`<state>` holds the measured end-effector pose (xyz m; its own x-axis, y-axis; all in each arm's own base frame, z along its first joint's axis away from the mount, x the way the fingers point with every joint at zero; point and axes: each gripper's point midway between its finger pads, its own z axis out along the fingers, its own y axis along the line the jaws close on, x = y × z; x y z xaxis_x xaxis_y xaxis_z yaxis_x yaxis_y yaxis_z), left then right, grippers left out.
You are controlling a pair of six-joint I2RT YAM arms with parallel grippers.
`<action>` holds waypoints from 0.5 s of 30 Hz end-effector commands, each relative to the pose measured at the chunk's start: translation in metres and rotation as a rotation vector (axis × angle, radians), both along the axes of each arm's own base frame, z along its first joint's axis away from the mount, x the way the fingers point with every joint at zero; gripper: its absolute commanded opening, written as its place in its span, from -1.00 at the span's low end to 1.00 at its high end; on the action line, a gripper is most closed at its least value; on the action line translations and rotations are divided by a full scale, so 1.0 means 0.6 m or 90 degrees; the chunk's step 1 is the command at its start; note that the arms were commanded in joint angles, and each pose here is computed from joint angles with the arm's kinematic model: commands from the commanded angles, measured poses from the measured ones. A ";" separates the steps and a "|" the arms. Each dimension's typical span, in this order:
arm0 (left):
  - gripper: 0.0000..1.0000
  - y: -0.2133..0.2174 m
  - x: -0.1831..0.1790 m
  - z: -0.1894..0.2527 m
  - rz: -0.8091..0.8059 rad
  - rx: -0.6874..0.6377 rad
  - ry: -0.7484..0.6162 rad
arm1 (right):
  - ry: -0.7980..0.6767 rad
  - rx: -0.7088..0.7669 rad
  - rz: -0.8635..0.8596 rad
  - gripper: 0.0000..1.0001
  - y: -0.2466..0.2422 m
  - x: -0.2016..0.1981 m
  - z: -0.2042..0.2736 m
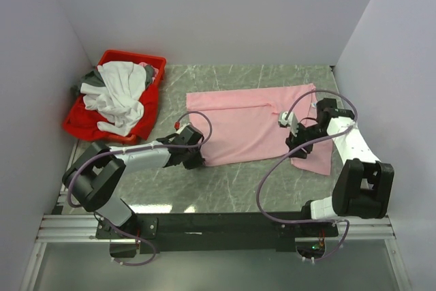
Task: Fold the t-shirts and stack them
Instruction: Fold the tshirt
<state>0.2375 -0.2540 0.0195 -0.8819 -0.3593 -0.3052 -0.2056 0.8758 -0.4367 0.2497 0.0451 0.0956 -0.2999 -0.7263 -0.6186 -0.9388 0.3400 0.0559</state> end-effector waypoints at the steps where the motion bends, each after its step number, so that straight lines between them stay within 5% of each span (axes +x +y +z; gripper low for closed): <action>1: -0.94 0.035 -0.010 -0.010 -0.023 0.064 0.002 | -0.006 -0.079 0.019 0.15 -0.047 -0.025 -0.005; 15: -0.99 0.001 -0.001 0.034 -0.099 -0.007 -0.037 | 0.071 -0.210 0.008 0.13 -0.152 -0.067 -0.077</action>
